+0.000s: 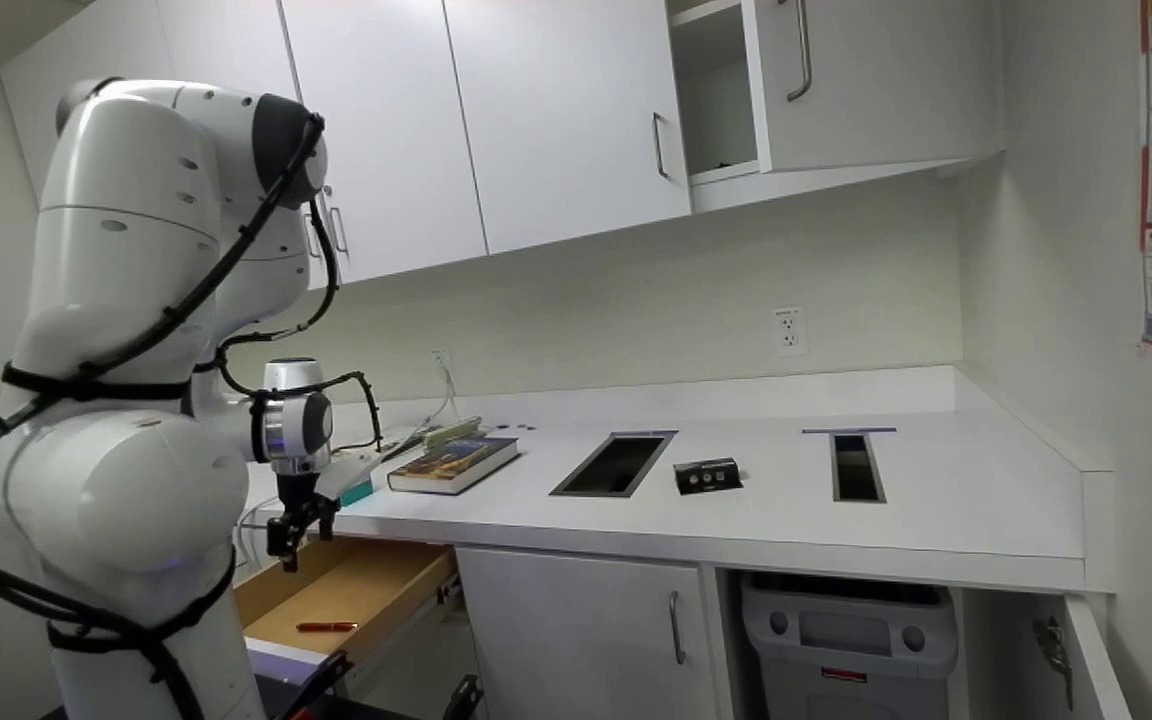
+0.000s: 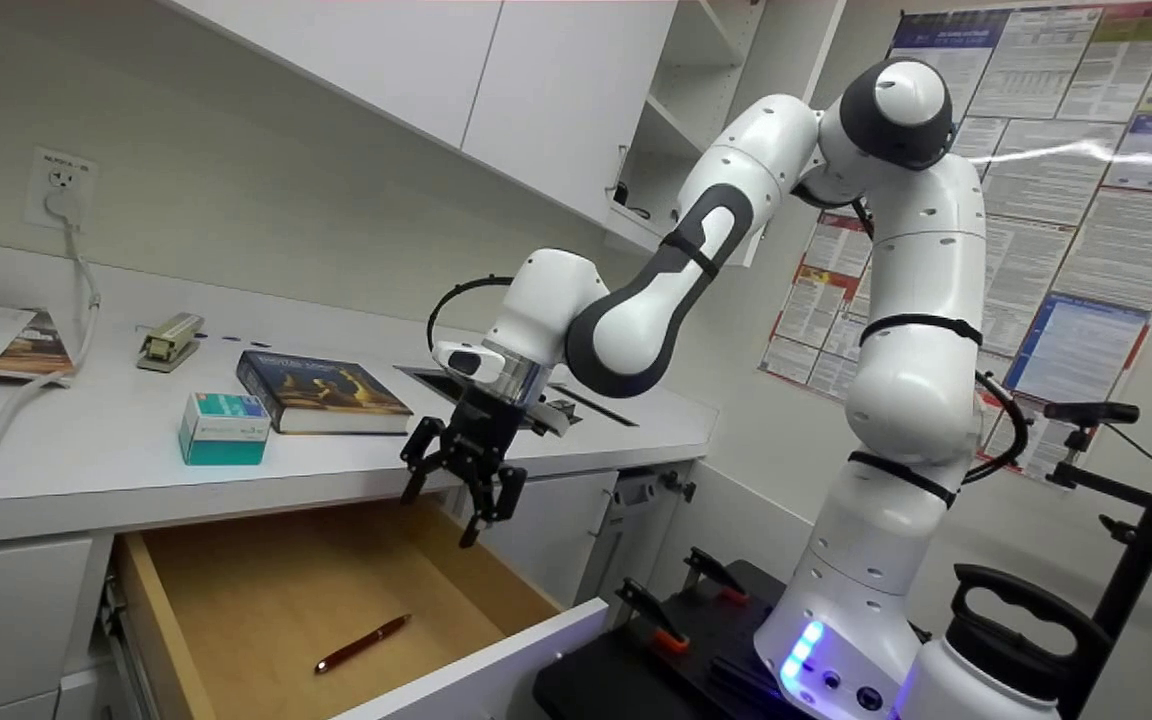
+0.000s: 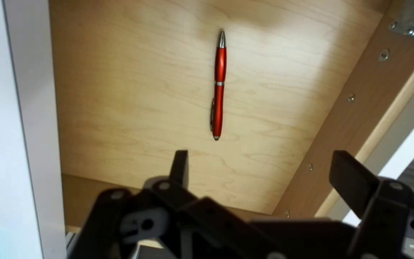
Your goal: Put the pen in the open drawer
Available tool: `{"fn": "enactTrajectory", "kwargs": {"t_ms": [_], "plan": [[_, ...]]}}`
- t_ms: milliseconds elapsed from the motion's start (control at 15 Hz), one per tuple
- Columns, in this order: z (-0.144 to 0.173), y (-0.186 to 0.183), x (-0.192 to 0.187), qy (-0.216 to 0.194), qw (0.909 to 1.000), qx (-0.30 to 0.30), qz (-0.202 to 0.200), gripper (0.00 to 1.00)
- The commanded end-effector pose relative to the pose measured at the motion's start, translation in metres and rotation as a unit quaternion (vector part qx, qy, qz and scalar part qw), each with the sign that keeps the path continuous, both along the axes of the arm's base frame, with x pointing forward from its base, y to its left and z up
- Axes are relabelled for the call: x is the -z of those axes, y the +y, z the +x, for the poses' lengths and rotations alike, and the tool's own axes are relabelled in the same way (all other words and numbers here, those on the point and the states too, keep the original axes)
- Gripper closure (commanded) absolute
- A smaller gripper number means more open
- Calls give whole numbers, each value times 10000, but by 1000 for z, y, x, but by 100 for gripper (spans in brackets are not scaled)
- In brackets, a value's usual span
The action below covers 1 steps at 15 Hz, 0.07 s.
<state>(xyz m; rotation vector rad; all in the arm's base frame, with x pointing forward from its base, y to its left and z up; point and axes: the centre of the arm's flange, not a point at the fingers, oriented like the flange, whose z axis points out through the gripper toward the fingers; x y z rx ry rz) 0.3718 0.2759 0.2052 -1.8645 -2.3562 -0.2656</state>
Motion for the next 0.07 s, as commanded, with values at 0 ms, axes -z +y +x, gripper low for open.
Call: {"fn": "enactTrajectory", "kwargs": {"t_ms": [0], "plan": [[5, -21, -44, 132, 9998, 14, -113, 0]]}}
